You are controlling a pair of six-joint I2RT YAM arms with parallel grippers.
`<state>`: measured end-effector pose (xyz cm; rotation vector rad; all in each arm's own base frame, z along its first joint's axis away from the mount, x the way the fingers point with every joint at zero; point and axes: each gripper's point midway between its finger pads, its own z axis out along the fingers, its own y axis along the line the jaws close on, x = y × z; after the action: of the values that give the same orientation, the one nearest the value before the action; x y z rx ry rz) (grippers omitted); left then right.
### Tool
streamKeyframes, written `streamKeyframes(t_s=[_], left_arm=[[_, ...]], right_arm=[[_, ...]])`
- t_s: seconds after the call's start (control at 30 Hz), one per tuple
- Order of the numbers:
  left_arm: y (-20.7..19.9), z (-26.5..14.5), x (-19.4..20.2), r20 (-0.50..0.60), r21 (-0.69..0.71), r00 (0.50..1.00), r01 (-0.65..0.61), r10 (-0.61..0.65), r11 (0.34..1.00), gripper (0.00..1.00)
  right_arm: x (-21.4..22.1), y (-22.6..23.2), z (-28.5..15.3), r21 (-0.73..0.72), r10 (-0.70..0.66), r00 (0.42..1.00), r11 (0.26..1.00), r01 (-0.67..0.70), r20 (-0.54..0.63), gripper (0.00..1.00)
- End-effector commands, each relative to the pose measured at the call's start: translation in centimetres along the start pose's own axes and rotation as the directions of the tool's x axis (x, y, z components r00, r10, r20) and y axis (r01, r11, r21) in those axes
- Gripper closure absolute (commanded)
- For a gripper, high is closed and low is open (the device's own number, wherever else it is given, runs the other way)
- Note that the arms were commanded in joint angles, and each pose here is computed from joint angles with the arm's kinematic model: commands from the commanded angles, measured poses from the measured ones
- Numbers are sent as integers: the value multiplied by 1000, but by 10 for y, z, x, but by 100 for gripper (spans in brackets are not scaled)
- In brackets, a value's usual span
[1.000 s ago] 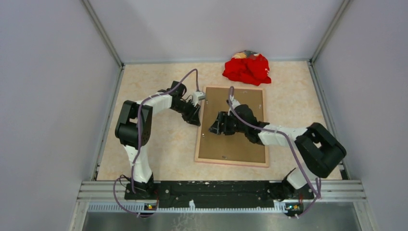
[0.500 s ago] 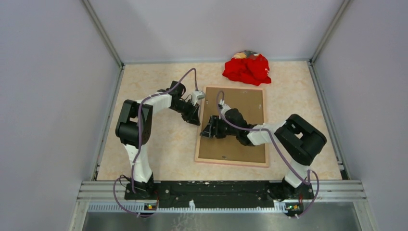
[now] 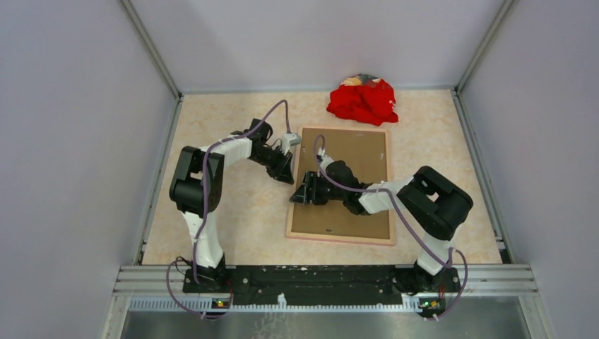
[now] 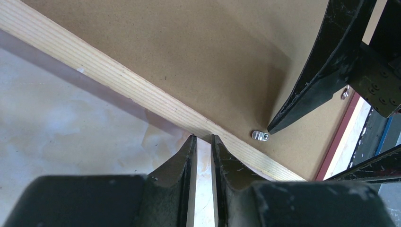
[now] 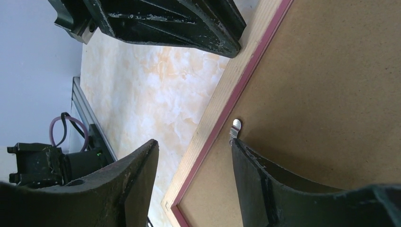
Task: Put the photo into the frame
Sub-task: Install the photo frame at the center of the board.
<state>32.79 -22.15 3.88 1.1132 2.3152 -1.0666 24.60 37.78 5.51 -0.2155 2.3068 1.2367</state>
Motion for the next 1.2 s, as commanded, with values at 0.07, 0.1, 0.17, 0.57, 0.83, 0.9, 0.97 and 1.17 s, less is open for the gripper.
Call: streamKeyframes(t_s=[0.07, 0.1, 0.17, 0.57, 0.83, 0.9, 0.97, 1.17], left_arm=[[-2, 3, -2, 1, 13, 1000, -21, 21, 1000, 79], [-2, 3, -1, 0, 12, 1000, -21, 21, 1000, 79], [-2, 2, -2, 0, 9, 1000, -24, 24, 1000, 80], [-2, 1, -1, -3, 3, 1000, -26, 26, 1000, 83], [0, 2, 0, -6, 1, 1000, -19, 19, 1000, 84], [0, 1, -1, -6, -2, 1000, -21, 21, 1000, 84], [0, 1, 0, -8, -2, 1000, -21, 21, 1000, 85], [-2, 1, -1, -6, 6, 1000, -23, 23, 1000, 89]], right_arm=[[-8, 16, 8, -50, -7, 1000, 999, 9, 24, 43], [-8, 15, 9, -42, -7, 1000, 999, 8, 23, 43], [-6, 12, 9, -33, -6, 1000, 999, 6, 20, 43], [-17, 27, -11, -63, -25, 998, 998, 28, 49, 46], [-19, 11, -7, -31, -16, 998, 999, 18, 56, 47], [-15, 6, -3, -20, -13, 999, 1000, 14, 48, 47], [-12, 2, -1, -15, -8, 999, 1000, 8, 42, 47], [-2, -8, 3, -2, 11, 1000, 1000, -11, 18, 49]])
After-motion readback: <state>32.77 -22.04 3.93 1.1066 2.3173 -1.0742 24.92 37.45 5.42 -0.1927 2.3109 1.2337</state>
